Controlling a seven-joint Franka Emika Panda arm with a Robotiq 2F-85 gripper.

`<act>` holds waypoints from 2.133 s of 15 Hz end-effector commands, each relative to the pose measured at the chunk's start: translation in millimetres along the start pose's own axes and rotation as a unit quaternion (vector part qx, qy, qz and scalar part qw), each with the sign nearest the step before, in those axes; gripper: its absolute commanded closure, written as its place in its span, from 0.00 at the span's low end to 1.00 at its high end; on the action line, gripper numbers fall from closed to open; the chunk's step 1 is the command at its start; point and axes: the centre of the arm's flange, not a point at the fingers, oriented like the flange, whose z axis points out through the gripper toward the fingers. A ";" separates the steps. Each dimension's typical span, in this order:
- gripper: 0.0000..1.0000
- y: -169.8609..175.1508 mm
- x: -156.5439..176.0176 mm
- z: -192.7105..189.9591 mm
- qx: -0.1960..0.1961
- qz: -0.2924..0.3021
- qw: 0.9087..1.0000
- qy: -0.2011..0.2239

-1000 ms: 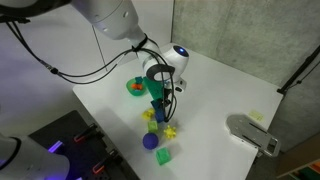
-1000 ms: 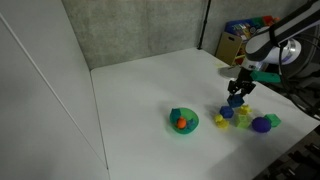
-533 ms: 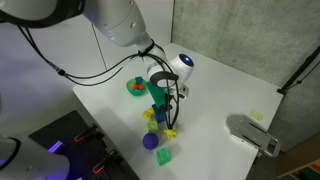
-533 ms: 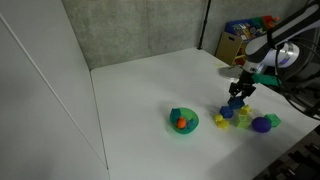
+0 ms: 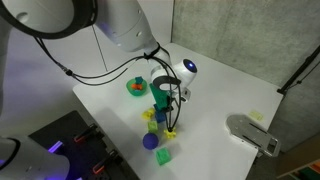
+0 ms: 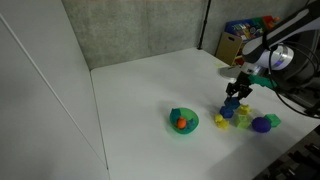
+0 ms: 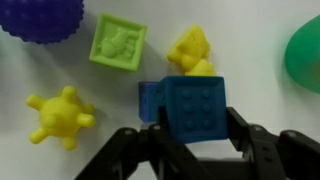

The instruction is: Pick up the blue block from the green bowl and put it on the blue block on the table

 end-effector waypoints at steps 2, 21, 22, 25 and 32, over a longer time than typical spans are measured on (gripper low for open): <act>0.66 0.0 14.0 1.8 0.027 0.004 1.000 -0.003; 0.00 -5.2 11.4 -6.8 0.026 0.005 1.000 0.000; 0.00 -7.9 9.9 -12.5 0.025 0.002 1.000 0.004; 0.00 -22.3 -0.6 -36.7 0.003 -0.011 1.000 0.019; 0.00 -69.6 -55.1 -88.5 -0.073 -0.077 0.993 0.048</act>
